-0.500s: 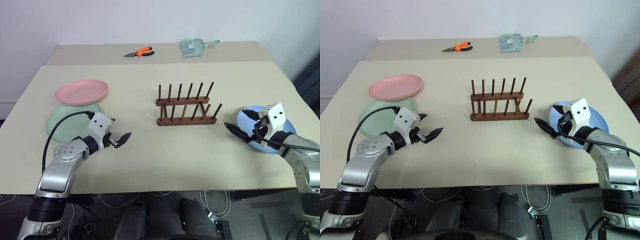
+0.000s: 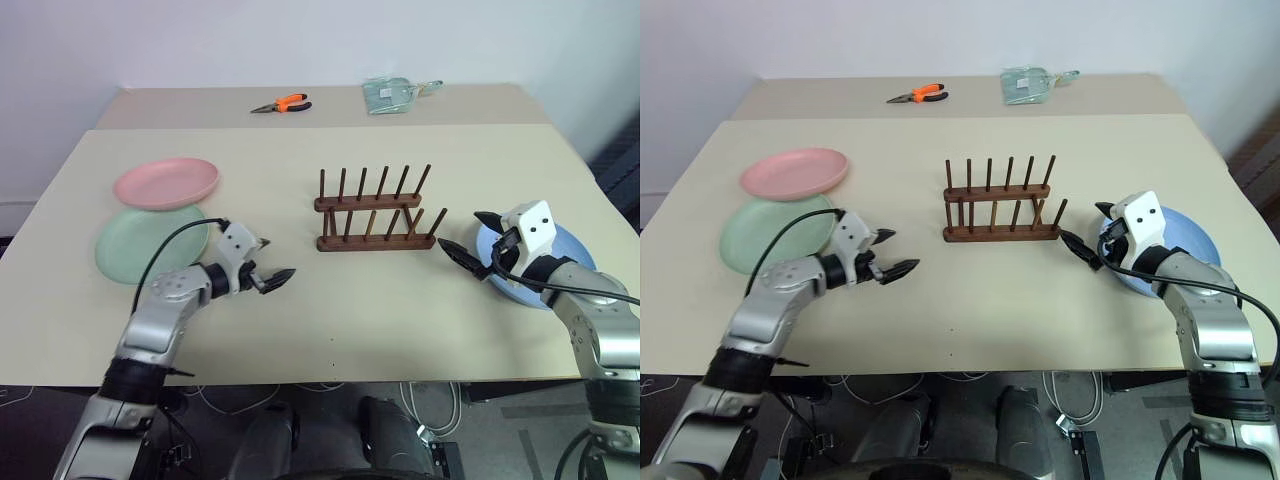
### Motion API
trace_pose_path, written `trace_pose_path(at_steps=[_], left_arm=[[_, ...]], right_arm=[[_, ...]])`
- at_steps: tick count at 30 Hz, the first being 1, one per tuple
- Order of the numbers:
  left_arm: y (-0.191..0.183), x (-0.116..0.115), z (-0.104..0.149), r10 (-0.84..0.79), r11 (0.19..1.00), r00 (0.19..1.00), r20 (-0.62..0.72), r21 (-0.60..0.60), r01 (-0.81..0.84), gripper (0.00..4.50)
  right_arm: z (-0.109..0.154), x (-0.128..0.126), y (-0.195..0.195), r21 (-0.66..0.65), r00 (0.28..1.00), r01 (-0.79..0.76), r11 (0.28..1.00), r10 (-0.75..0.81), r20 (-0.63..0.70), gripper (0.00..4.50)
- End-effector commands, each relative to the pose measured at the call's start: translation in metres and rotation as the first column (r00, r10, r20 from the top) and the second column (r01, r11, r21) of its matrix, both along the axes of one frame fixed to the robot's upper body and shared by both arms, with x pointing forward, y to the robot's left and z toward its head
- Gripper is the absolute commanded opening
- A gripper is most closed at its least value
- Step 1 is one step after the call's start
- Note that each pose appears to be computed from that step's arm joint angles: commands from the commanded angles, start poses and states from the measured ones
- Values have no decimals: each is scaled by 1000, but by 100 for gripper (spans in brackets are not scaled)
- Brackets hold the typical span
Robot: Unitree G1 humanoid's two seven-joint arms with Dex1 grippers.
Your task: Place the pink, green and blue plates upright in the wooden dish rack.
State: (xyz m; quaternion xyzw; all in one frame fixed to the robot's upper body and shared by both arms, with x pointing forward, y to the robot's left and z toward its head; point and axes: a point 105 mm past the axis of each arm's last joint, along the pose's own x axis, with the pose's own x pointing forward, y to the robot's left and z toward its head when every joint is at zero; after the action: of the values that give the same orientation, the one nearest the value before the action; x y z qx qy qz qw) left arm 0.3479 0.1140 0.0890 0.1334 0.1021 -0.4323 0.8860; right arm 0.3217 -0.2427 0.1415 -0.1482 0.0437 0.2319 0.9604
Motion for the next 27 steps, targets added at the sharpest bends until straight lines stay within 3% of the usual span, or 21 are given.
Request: trace_pose_path(at_steps=[1, 8, 11, 17, 27], left_arm=[[-33, 13, 3, -135, 991, 991, 25, 26, 134, 448], [-70, 38, -13, -205, 977, 978, -29, 47, 207, 448], [-79, 35, -18, -252, 967, 967, -41, 34, 254, 363], [-83, 25, -14, -354, 935, 935, -15, 18, 354, 85], [-58, -22, -2, -577, 815, 817, -1, 71, 575, 78]], right_arm=[[14, -10, 4, -25, 996, 34, 999, -31, 84, 450], [11, -45, 7, -14, 987, 128, 992, -126, 94, 450], [9, -60, 5, -21, 983, 166, 986, -164, 81, 450], [6, -76, 0, -67, 982, 187, 980, -185, 47, 450], [9, -87, -5, -125, 993, 112, 986, -117, -33, 450]])
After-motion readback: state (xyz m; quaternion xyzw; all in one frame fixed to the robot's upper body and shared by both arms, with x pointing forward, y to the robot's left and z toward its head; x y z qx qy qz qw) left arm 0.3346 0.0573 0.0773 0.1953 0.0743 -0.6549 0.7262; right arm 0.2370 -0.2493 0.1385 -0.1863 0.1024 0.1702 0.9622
